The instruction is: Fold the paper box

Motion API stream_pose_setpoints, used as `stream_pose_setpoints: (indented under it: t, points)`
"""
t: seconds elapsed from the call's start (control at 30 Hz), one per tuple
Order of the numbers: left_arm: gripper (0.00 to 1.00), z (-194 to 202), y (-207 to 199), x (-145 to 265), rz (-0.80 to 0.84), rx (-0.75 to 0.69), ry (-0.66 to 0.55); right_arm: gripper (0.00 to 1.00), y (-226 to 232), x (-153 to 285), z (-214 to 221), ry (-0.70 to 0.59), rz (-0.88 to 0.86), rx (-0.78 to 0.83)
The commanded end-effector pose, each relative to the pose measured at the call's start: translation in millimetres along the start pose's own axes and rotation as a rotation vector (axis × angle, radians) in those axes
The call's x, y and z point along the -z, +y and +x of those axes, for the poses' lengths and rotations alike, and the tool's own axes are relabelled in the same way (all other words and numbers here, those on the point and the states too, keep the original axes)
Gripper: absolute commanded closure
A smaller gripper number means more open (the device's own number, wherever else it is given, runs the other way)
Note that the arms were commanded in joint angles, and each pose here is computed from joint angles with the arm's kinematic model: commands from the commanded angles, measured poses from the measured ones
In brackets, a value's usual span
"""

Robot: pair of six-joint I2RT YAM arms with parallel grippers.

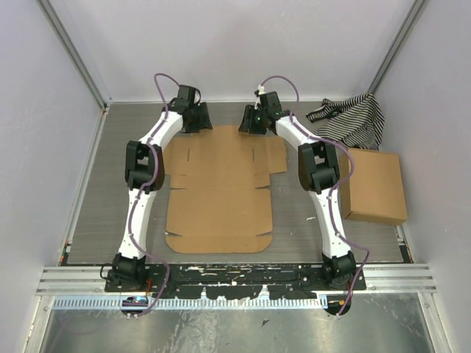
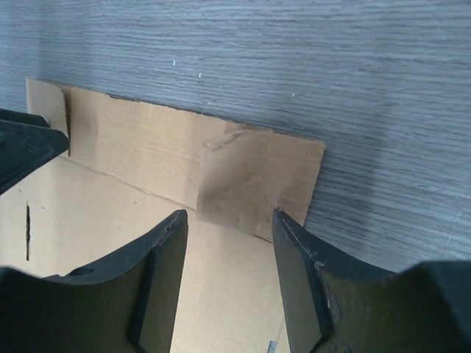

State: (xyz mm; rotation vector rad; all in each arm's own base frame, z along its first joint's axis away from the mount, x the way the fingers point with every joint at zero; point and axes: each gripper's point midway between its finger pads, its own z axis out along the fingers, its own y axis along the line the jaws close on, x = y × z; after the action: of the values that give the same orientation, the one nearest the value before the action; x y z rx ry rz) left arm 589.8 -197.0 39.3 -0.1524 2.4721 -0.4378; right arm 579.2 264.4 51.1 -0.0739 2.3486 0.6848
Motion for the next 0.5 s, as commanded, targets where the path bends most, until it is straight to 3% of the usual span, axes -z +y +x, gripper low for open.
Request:
stream_pose_setpoints:
  t: [0.0,0.27,0.47]
  points:
    - [0.34,10.8,10.4,-4.1,-0.012,0.035,0.041,0.45,9.7,2.5,-13.3,-0.033,-0.013,0.036]
    - [0.26,-41.2,-4.2,90.2,-0.023,0.008,-0.120,0.40,14.7,52.0,-58.9,-0.143,0.016,0.051]
    - [0.21,-42.7,14.4,170.2,-0.022,0.092,-0.218,0.30,5.6,126.6,-84.7,-0.215,0.058,0.029]
